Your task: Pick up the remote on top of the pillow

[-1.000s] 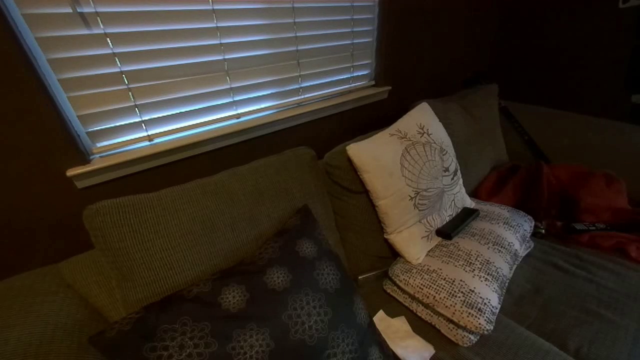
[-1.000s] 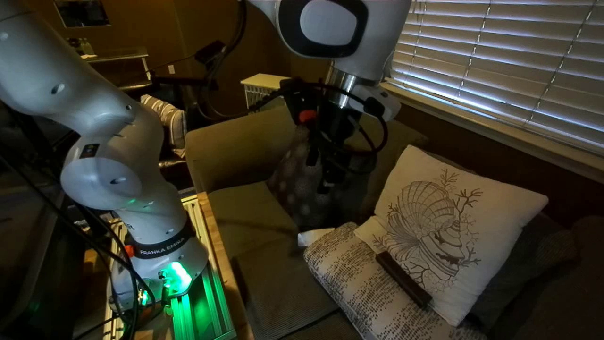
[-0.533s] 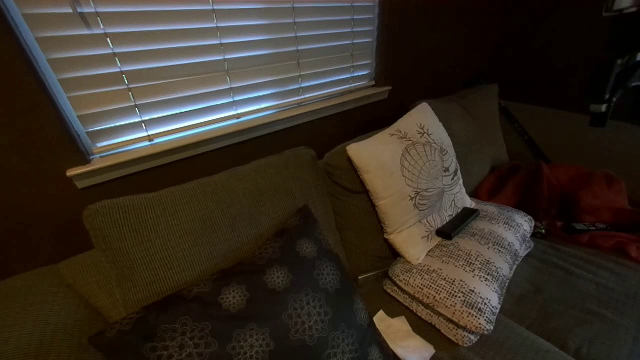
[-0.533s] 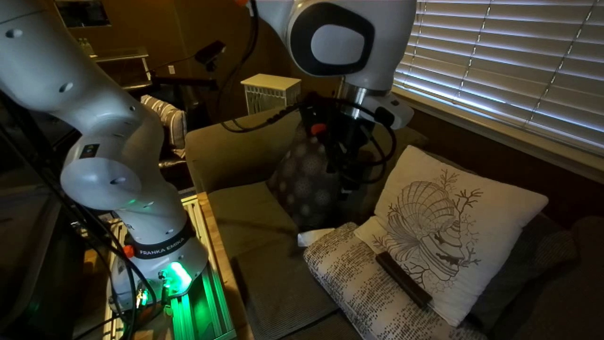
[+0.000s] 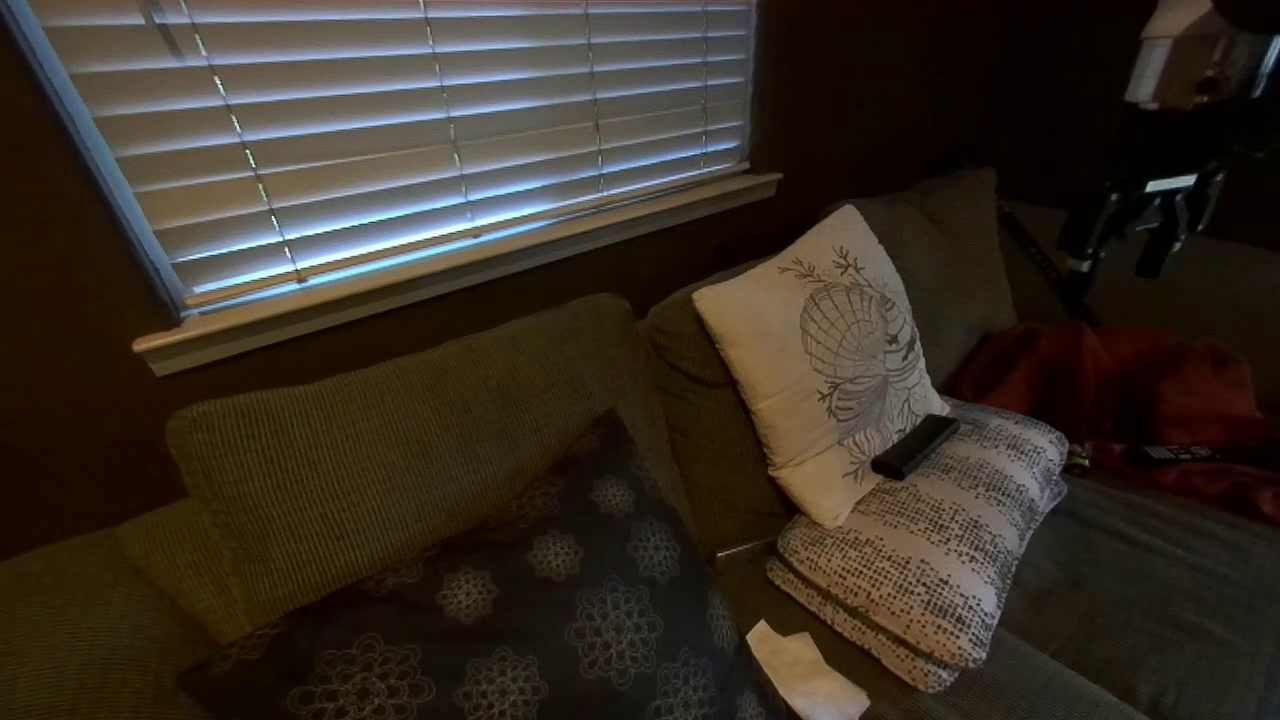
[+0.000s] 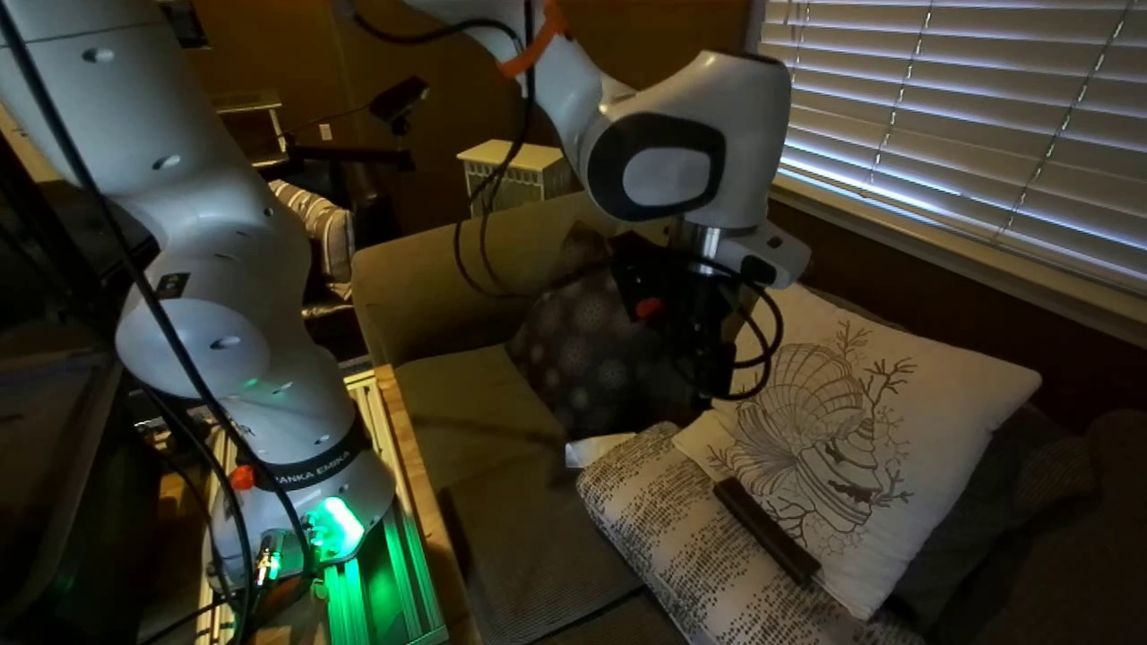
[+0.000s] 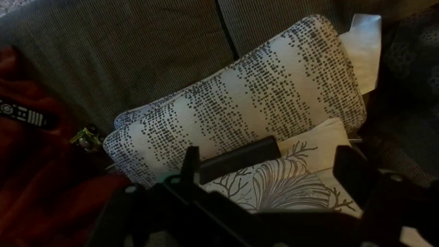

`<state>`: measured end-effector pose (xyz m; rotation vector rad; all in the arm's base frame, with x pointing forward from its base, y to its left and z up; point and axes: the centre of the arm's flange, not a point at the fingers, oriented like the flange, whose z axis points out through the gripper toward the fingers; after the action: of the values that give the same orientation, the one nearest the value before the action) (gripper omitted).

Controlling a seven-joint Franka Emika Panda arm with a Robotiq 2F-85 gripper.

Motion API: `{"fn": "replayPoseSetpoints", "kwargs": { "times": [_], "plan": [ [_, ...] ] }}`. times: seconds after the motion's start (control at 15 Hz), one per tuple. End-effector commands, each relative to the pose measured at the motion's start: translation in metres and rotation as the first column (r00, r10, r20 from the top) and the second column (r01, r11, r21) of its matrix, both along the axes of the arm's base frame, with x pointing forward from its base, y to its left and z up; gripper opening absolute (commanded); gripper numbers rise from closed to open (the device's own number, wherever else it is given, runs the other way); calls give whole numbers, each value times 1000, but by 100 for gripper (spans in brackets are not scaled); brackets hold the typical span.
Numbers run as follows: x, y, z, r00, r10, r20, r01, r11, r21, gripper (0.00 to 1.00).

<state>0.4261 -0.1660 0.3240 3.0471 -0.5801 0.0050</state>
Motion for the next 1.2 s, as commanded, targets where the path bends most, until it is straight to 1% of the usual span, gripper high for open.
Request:
{"fn": "replayPoseSetpoints", "kwargs": {
  "times": [0.0, 0.07, 0.13, 0.2, 0.27, 0.67, 0.87, 1.0, 1.13],
  "plan": [
    [29, -8, -34, 1000, -10, -3, 10, 998, 64, 100],
    [29, -9, -38, 1000, -9, -21, 11, 994, 113, 100],
    [11, -2, -27, 1000, -17, -7, 17, 999, 48, 100],
    [14, -2, -34, 1000, -15, -12, 16, 997, 73, 100],
    [17, -3, -38, 1000, -15, -15, 16, 996, 83, 100],
    [21, -4, -39, 1000, -16, -15, 17, 996, 86, 100],
    [29, -12, -50, 996, -88, 0, 88, 993, 83, 100],
    [34, -14, -56, 993, -119, 19, 117, 990, 73, 100],
    [42, -15, -65, 990, -136, 41, 133, 988, 79, 100]
  ]
}}
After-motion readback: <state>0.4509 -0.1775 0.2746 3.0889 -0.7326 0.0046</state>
